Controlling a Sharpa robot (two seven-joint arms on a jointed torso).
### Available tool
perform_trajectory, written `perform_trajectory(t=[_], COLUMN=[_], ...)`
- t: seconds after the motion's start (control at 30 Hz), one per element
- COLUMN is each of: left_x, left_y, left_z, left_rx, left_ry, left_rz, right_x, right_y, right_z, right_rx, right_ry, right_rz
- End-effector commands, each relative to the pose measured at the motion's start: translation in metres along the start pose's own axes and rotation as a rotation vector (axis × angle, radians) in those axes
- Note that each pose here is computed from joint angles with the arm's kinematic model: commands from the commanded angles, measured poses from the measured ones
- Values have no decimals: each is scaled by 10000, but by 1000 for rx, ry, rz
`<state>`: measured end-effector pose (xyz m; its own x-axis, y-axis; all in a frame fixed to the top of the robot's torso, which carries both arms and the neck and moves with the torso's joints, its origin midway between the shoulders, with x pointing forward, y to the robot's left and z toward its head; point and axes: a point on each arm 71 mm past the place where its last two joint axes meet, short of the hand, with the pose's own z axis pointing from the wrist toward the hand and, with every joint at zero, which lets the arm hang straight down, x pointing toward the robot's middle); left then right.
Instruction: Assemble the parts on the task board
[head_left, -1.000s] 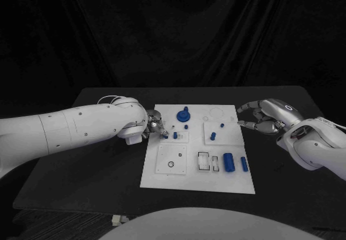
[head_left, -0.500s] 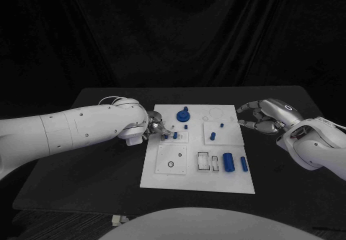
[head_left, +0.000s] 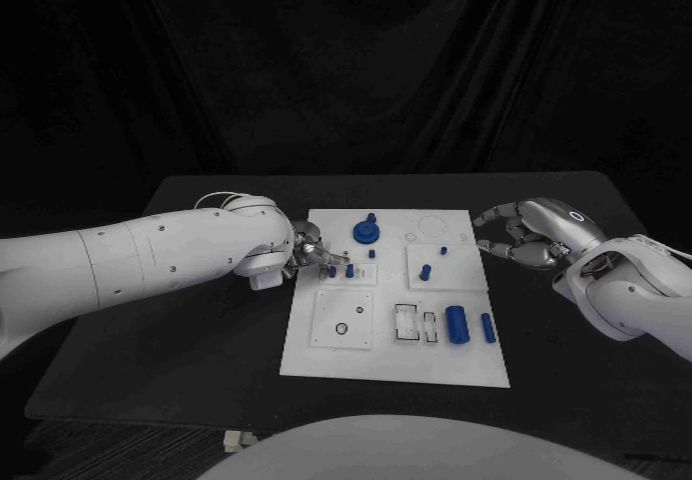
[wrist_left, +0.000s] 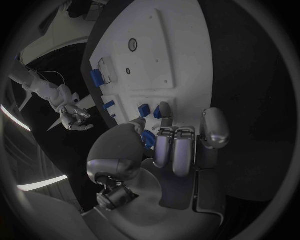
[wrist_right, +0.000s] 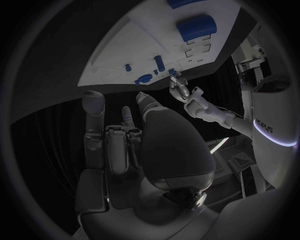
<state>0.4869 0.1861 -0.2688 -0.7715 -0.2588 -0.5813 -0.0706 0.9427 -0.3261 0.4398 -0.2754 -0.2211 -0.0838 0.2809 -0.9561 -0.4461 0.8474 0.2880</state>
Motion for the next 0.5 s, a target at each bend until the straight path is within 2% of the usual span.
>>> perform_trajectory(t=[0.03,0.37,0.5], left_x=[3,-22,-59], left_y=[-12,-16,-19], left_z=[6,6,-7], left_rx=[12,37,76], left_ry=[-6,-32,-78], left_rz=[-7,-22,-46], right_x=[14,17,12], right_y=[-15,-19,-22], right_z=[-6,-8,-14], right_rx=[19,20,20], right_ry=[6,6,3], right_rz=[0,0,-1])
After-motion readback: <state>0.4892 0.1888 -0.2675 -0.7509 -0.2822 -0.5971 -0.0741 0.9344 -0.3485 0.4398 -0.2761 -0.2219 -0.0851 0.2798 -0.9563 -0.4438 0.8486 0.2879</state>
